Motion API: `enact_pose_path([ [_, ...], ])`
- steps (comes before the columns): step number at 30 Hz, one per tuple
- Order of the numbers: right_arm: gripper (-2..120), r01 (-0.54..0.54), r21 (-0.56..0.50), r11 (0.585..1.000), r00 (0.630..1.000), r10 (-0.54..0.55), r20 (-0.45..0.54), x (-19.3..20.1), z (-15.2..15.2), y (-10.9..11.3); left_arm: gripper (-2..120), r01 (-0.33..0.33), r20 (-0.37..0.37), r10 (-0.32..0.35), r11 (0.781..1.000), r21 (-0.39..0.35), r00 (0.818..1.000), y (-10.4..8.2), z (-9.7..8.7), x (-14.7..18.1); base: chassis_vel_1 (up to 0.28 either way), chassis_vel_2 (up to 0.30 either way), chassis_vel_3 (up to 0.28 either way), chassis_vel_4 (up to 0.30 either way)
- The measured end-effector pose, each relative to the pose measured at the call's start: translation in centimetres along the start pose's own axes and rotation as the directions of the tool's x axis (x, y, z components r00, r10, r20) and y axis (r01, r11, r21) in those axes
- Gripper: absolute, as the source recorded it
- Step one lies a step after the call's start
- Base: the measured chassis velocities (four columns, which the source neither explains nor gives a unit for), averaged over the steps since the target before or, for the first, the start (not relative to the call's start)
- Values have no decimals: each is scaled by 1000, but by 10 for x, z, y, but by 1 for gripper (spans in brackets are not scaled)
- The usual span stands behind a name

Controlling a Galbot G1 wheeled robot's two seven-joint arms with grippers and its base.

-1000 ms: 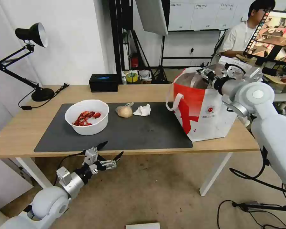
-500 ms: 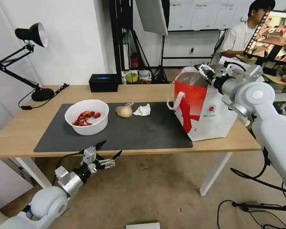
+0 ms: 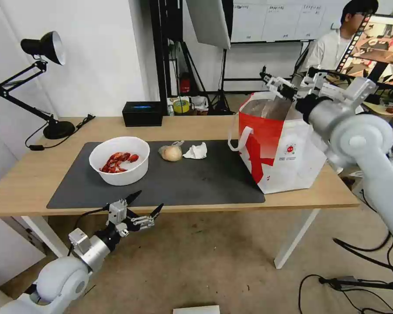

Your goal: Pick up the trash from the table and place it into the takeout bag.

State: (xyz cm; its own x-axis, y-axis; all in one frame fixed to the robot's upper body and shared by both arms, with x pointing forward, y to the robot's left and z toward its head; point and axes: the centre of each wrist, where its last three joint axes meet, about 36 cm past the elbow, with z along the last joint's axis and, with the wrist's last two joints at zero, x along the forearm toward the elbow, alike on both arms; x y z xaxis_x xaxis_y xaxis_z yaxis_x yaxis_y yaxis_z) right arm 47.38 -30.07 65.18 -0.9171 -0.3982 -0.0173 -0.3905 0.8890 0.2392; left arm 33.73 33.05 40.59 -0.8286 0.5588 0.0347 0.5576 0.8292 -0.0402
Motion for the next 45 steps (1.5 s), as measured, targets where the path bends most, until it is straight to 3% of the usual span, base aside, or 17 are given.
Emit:
enact_pose_path([
  [3,100,47,116,992,997,-40,-62,43,33,6,100,16,14,-15,1000,-10,1000,3,-2,5,0,0,0,0],
  [6,100,77,188,979,996,-66,-66,64,52,13,100,17,21,-16,1000,-17,1000,4,0,8,0,0,0,0],
  [10,100,99,222,970,994,-84,-76,76,71,25,100,29,26,-29,1000,-12,999,2,4,15,0,0,0,0],
  [19,100,75,222,972,993,-52,-107,97,126,37,100,54,43,-53,998,-17,998,-3,10,20,0,0,0,0],
  [24,100,35,196,980,997,-22,-71,118,172,39,100,96,36,-95,995,-31,995,-3,18,27,0,0,0,0],
  [26,100,28,193,981,998,-16,-64,120,178,40,100,105,35,-104,994,-33,994,-4,19,28,0,0,0,0],
  [29,100,-21,183,983,998,31,-49,137,209,43,100,187,19,-187,982,-34,982,-6,29,35,0,0,0,0],
  [37,100,-137,158,978,989,145,-40,167,262,48,100,307,-38,-307,952,-13,951,-9,48,53,0,0,0,0],
  [45,100,-177,147,973,981,187,-60,181,281,53,100,354,-106,-353,935,-6,930,-19,61,67,0,0,0,0],
])
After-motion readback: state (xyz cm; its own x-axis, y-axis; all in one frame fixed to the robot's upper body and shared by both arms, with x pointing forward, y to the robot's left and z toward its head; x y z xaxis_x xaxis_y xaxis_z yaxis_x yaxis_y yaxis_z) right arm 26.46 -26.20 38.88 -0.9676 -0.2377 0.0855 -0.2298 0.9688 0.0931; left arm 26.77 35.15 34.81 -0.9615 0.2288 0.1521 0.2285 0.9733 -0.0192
